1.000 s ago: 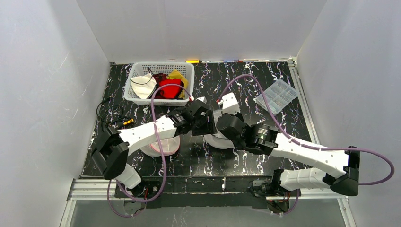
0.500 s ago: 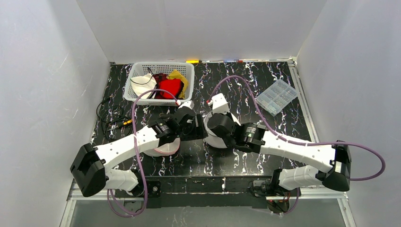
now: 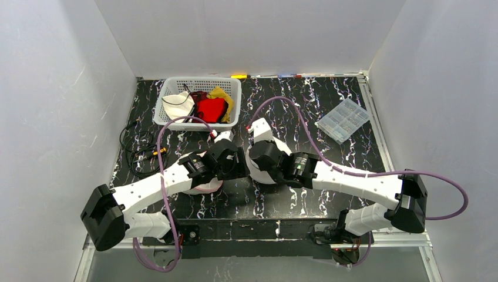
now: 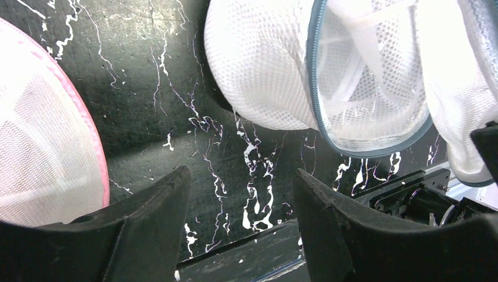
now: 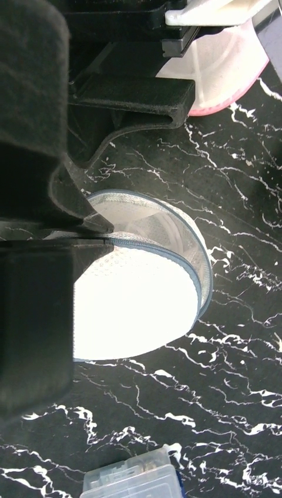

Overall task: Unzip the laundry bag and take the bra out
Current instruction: Close the laundry bag at the center of the board, then adjust the laundry bag at the center of the board.

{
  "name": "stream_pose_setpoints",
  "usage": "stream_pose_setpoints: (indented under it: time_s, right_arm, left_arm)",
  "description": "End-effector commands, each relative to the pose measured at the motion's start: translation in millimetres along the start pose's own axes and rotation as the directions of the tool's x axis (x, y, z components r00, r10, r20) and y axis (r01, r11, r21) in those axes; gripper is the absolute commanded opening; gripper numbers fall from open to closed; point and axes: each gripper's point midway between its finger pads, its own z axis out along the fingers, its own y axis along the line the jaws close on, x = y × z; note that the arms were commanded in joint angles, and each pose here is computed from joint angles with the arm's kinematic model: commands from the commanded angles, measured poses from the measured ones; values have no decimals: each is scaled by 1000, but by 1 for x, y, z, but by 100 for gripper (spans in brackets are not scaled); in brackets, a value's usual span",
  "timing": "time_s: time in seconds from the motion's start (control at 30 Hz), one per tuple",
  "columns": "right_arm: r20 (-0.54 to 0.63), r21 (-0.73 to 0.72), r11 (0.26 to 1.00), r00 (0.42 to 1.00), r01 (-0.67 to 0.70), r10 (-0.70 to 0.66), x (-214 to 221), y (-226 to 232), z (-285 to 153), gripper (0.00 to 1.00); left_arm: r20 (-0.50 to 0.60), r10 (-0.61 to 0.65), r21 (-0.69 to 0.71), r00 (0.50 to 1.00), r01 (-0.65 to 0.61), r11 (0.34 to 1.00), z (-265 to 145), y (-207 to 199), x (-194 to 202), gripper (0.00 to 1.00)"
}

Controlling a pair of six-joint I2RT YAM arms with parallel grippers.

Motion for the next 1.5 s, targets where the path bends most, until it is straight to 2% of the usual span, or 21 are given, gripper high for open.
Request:
stream_pose_setpoints:
  time_s: [0.0,0.13,0.27,0.37,0.53,0.73,0.93,1.0,1.1,1.23,1.47]
  right_arm:
    - [53,-54,996,996,-69,72,-22,16,2,21]
    - [51,-78,994,996,-74,78,-23,22,3,38]
    - [66,-102,991,993,-88,94,-29,24,-2,63]
    - [83,-102,990,991,-98,106,-37,18,-9,69]
    - [142,-25,992,982,-126,128,-41,-18,-30,73]
    - [233,70,970,949,-234,212,-22,-68,-55,75]
    - [282,103,939,915,-328,288,6,-100,-69,75]
    - [286,109,933,910,-343,301,12,-106,-73,75]
    - [286,116,925,904,-361,317,17,-112,-77,75]
    - [287,110,919,897,-379,336,23,-116,-80,75]
    - [293,86,914,887,-397,357,27,-118,-84,75]
  left_arm:
    - [35,0,-40,999,1,999,-5,12,-4,61]
    - [33,1,-43,999,0,999,-4,13,-3,61]
    - [38,1,-38,999,1,999,-6,12,-4,61]
    - [44,4,-43,999,-2,999,-8,13,-6,61]
    - [75,18,-44,997,-15,999,-16,10,-16,65]
    - [152,8,-40,988,-2,999,-35,-9,-48,87]
    - [114,-102,-72,988,111,991,-40,-44,-73,97]
    - [91,-150,-126,984,161,979,-36,-49,-77,98]
    - [36,-164,-189,986,168,967,-28,-63,-81,99]
    - [-50,-167,-268,985,148,952,-4,-67,-71,99]
    - [-104,-166,-333,981,123,935,12,-66,-65,98]
